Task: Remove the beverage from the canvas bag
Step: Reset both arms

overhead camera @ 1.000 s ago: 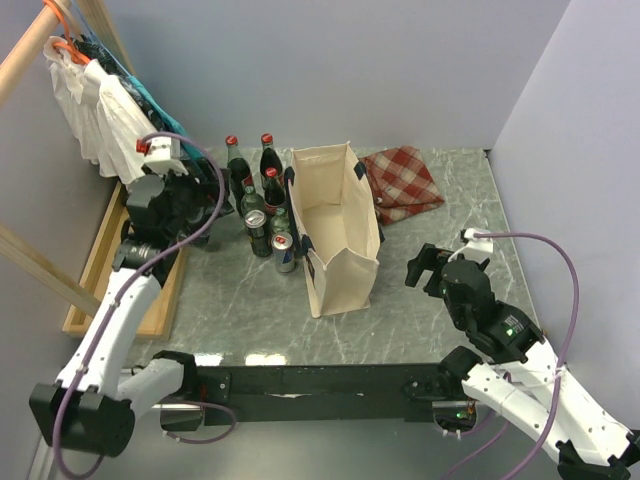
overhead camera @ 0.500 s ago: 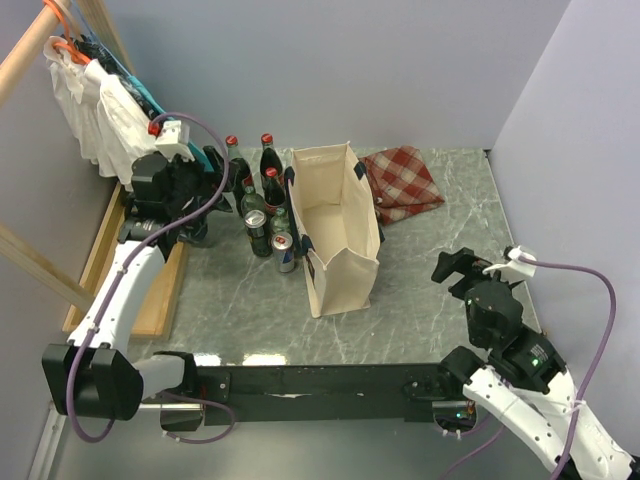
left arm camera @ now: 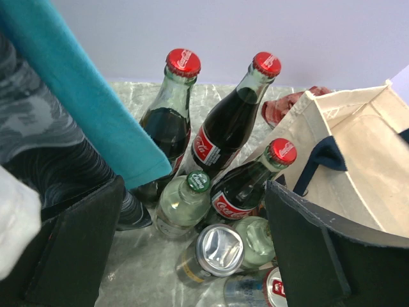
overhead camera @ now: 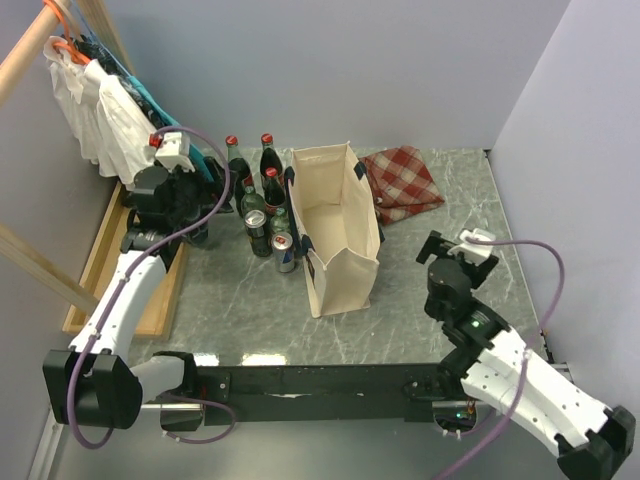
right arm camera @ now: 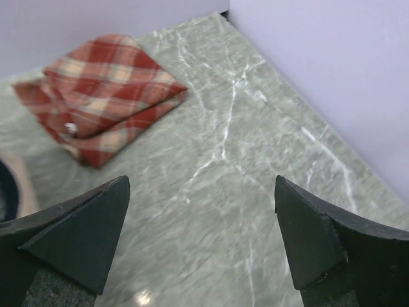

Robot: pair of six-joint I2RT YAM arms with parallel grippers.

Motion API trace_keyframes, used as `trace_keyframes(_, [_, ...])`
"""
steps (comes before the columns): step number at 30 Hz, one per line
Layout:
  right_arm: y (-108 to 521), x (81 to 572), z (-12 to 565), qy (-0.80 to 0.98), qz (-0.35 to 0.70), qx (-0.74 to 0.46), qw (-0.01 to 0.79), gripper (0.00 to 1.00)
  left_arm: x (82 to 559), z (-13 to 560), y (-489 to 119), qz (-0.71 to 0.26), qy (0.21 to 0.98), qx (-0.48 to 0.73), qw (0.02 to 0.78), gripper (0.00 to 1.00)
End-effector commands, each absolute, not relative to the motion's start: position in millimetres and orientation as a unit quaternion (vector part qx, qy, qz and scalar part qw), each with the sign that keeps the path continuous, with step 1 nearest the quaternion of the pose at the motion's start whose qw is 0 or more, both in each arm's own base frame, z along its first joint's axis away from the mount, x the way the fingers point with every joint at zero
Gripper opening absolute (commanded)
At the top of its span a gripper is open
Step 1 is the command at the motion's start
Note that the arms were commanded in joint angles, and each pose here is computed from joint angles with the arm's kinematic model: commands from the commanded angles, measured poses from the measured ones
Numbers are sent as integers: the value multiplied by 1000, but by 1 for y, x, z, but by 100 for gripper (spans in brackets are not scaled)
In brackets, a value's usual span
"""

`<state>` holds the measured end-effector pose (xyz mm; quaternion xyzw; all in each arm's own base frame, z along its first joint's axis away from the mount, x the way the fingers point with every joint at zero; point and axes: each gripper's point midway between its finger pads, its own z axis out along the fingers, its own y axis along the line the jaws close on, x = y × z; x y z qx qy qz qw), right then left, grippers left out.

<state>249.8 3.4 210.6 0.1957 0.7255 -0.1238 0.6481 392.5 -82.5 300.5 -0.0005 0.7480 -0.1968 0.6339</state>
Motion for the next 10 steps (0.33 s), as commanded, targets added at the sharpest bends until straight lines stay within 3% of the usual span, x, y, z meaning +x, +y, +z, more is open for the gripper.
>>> trace_keyframes(1, [5,265,227,683,-137,219,684,100,396,315,-77,-184,724,8,665,96])
trace_keyframes(10, [21,295,210,697,-127,158,688,100,400,295,-53,-132,729,-39,670,96])
